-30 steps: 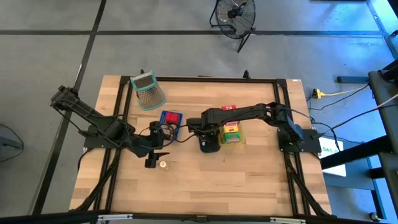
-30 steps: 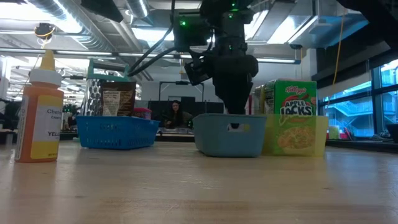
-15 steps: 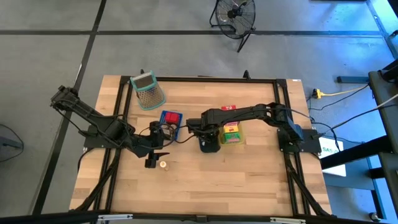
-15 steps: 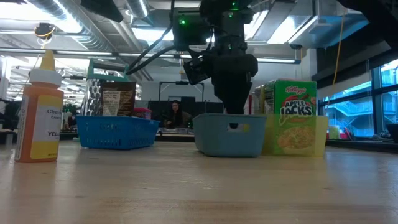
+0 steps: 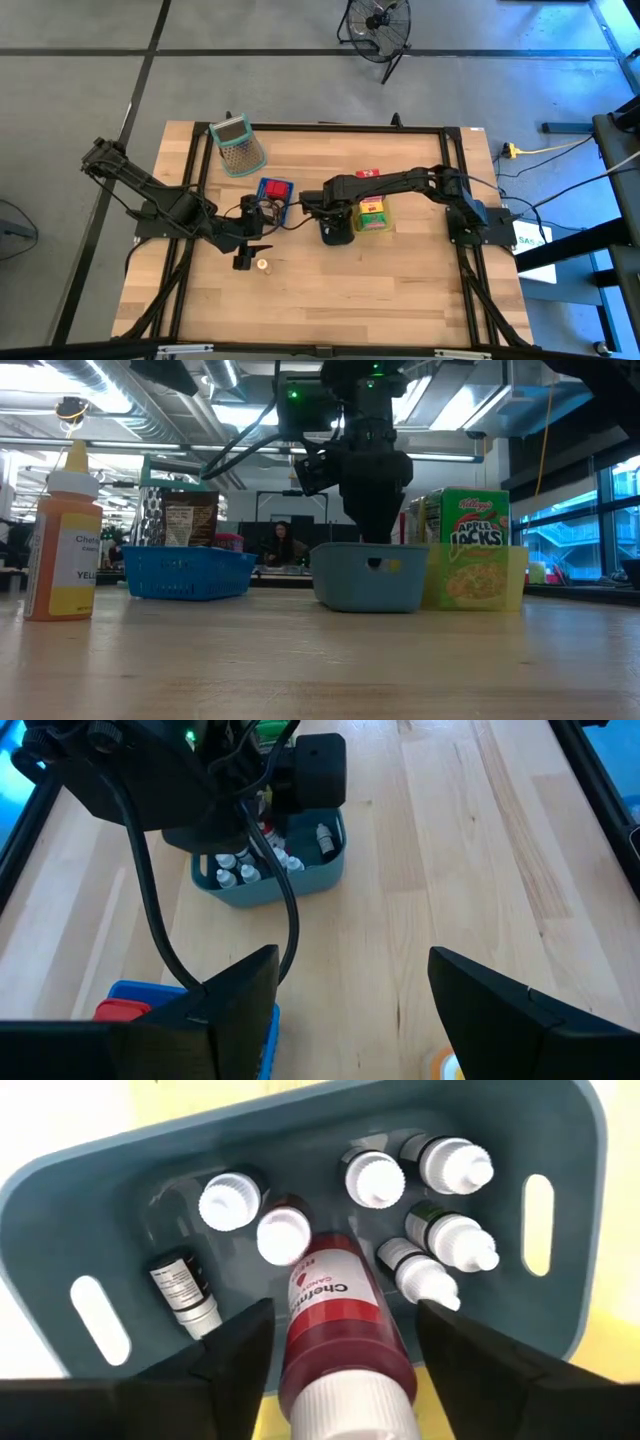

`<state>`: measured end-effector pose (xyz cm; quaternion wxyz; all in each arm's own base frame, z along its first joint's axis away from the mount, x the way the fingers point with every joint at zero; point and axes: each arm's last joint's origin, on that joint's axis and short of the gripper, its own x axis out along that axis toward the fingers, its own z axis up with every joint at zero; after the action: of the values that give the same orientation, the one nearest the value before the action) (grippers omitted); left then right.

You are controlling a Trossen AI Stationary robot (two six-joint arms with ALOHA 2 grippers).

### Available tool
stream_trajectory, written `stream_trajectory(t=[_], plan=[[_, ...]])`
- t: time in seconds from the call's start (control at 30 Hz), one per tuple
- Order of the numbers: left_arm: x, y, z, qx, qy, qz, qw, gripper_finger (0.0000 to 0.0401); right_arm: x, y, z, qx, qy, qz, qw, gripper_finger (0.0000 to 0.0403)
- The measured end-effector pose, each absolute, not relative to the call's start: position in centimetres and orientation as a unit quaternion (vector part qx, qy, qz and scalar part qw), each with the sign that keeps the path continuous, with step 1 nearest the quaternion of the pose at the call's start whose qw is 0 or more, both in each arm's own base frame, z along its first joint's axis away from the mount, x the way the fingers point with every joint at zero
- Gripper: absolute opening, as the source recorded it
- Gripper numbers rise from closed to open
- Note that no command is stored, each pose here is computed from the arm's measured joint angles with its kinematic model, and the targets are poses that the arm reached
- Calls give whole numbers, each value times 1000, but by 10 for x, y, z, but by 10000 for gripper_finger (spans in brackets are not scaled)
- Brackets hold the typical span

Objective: Pick & Place Kitchen Items
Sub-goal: Put the large red food coloring into the green bin, then put the large yellow food coloring into the green bin

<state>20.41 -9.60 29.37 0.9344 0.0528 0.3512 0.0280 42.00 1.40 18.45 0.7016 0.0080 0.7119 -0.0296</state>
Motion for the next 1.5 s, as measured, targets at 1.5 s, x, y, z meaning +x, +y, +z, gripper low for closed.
stream_trajectory(t=[1.5], plan=[[205, -98, 298, 26, 346, 2, 938, 253, 431, 49, 277, -19, 653, 15, 757, 270]])
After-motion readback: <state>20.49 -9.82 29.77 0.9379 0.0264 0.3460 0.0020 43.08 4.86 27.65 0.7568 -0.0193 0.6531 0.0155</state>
